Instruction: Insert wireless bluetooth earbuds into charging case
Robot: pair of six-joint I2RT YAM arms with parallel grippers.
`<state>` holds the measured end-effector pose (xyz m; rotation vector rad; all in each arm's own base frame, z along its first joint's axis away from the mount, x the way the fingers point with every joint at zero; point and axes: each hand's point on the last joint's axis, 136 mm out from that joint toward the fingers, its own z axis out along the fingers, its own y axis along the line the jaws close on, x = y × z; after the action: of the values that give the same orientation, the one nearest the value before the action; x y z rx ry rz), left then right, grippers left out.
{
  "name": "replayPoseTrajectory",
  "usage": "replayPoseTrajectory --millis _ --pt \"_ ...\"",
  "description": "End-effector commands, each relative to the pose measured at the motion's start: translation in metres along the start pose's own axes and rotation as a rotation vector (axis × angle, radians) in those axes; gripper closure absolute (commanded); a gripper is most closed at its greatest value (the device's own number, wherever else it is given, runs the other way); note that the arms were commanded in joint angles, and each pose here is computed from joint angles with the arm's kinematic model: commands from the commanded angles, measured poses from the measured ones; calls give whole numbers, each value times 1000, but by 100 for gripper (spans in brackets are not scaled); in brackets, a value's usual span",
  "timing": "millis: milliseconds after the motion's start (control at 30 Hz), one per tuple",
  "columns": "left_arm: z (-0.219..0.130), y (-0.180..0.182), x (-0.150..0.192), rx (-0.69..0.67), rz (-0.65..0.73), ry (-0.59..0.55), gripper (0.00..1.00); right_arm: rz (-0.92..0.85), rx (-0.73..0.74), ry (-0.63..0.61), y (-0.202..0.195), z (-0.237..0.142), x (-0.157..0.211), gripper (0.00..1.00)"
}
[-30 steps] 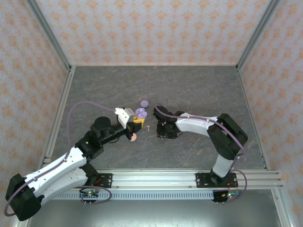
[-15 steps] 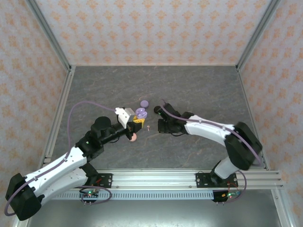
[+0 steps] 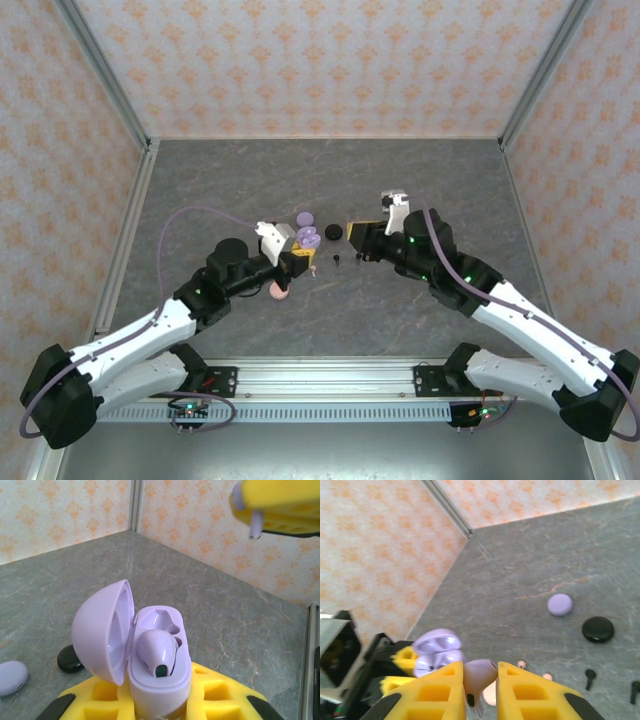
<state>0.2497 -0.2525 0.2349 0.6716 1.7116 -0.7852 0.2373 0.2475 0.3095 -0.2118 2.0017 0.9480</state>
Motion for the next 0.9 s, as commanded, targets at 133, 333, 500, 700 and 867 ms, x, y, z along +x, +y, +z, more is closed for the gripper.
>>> replayPoseTrajectory --millis 133,333,500,700,867 --pt "7 -13 -32 61 9 -83 95 -47 -134 -25 42 0 -16 82" --pt "10 -13 -32 67 6 -76 95 -62 -145 -1 51 22 -10 82" --pt "11 -13 -30 72 7 -68 96 -72 -118 14 46 35 -5 82" --pt "12 -14 -30 73 7 -67 96 -77 -99 41 42 45 2 82" --pt "12 -14 -30 80 6 -66 95 -81 -86 47 38 49 5 82"
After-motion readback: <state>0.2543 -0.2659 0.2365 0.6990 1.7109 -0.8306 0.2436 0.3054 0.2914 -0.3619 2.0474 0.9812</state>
